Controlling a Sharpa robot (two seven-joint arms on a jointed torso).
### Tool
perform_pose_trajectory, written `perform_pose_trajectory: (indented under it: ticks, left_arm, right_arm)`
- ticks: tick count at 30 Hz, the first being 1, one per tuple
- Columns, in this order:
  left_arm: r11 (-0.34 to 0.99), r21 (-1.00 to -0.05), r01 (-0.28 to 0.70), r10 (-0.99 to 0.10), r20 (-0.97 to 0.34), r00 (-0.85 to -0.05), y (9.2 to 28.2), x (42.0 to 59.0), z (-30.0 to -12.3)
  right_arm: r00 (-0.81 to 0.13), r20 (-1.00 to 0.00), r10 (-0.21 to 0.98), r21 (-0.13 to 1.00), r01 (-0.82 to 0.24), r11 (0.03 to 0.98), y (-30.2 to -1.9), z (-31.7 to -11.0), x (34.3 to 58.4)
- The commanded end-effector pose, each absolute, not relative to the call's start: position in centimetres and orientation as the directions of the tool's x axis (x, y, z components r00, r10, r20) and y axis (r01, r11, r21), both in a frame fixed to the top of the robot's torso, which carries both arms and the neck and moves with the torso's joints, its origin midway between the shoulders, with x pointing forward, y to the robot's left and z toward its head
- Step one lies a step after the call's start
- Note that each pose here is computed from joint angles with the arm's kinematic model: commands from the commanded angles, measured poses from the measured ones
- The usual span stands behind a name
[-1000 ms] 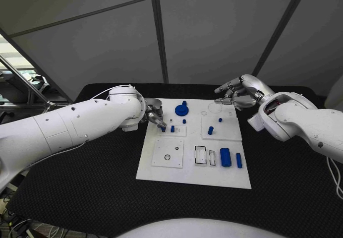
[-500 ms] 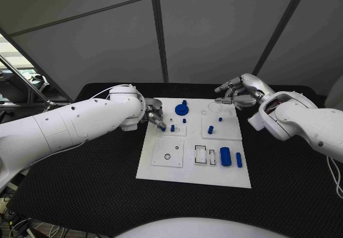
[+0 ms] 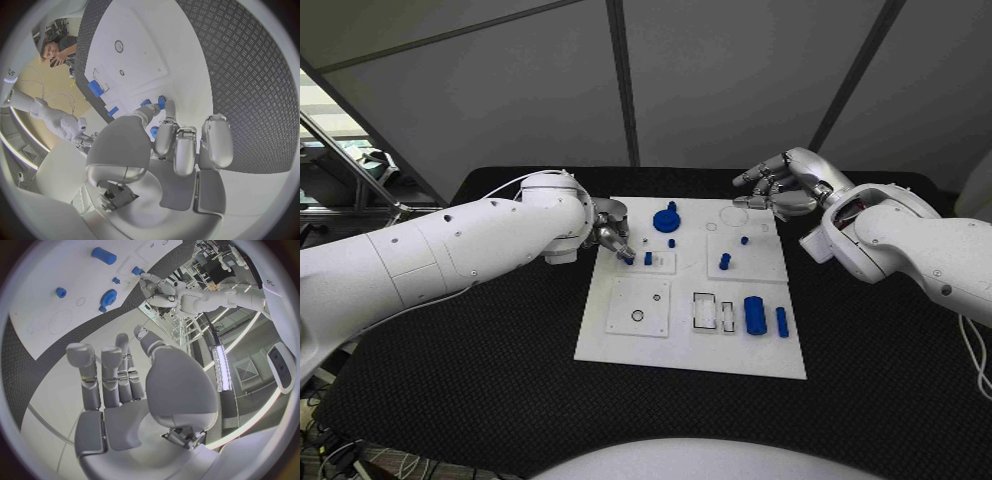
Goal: Assemble the parts on the task board
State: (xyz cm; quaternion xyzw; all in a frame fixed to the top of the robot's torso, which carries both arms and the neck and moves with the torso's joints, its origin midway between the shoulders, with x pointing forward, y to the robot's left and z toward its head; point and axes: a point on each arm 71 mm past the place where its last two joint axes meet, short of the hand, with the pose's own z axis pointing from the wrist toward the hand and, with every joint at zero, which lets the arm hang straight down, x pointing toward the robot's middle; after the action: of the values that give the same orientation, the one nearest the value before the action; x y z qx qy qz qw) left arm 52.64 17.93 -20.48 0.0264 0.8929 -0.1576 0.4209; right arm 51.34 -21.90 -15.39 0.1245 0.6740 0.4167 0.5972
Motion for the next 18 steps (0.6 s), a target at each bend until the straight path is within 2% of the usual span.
perform_pose_trajectory:
  ticks: [1, 18]
  left_arm:
    - [0.948, -0.251, 0.195, -0.063, -0.751, -0.658, 17.67, 52.41, -20.81]
    - [0.947, -0.244, 0.208, -0.044, -0.740, -0.671, 17.14, 52.56, -21.04]
  right_arm:
    - [-0.258, -0.699, 0.667, 0.712, -0.340, 0.615, -21.79, -15.22, 51.33]
    - [-0.259, -0.699, 0.667, 0.712, -0.339, 0.615, -21.78, -15.21, 51.31]
